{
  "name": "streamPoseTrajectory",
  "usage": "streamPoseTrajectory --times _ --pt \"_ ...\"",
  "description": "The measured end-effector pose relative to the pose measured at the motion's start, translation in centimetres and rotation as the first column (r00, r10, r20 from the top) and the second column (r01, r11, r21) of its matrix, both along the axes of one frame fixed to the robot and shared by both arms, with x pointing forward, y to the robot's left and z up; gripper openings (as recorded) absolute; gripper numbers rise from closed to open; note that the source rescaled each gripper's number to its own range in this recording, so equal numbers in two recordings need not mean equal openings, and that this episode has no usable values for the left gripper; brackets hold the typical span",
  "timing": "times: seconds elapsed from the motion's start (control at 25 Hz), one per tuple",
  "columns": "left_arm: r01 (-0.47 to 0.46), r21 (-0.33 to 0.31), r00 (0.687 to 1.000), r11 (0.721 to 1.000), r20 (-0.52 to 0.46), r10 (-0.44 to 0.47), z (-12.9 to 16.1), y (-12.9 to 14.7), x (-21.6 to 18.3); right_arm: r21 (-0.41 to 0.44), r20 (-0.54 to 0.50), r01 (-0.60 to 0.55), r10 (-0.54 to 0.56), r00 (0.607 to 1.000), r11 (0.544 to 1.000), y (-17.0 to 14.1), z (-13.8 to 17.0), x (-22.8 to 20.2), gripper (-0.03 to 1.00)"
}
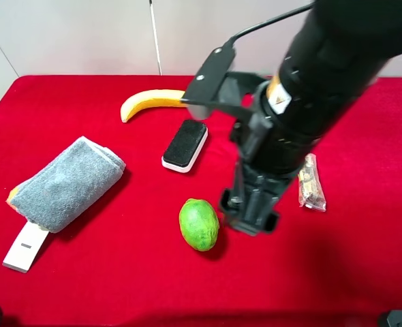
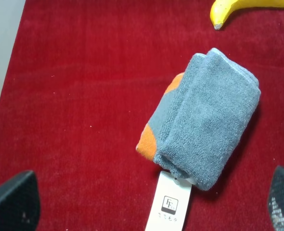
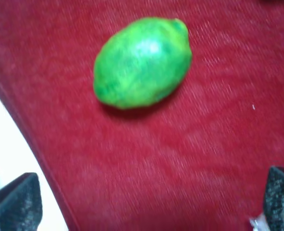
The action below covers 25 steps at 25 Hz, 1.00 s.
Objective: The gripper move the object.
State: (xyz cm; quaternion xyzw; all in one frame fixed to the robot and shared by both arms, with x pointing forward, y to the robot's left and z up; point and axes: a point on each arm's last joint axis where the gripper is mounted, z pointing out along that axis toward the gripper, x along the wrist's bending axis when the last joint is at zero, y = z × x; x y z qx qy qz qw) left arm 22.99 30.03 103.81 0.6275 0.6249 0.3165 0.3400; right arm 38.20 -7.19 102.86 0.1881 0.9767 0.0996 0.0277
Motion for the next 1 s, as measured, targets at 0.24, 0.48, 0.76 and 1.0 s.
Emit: streamPoseTrajectory --times 0.24,0.48,0.76,1.0 --pt "0.000 0.000 1.000 1.000 0.000 0.000 0.0 0.0 0.0 -0.040 0.004 -0.009 0.009 1.000 0.999 -2.8 0.1 -1.5 1.00" --pt "0.000 0.000 1.000 1.000 0.000 0.000 0.0 0.0 0.0 -0.019 -0.005 0.091 -0.092 0.996 0.996 -6.8 -1.0 -4.2 1.00" --pt "0.000 0.000 1.000 1.000 0.000 0.000 0.0 0.0 0.0 0.087 0.008 0.217 -0.218 0.976 0.972 -11.2 -0.8 -7.0 1.00" --pt "0.000 0.000 1.000 1.000 0.000 0.000 0.0 0.0 0.0 0.163 0.018 0.257 -0.264 0.964 0.953 -14.2 -0.1 -8.9 1.00"
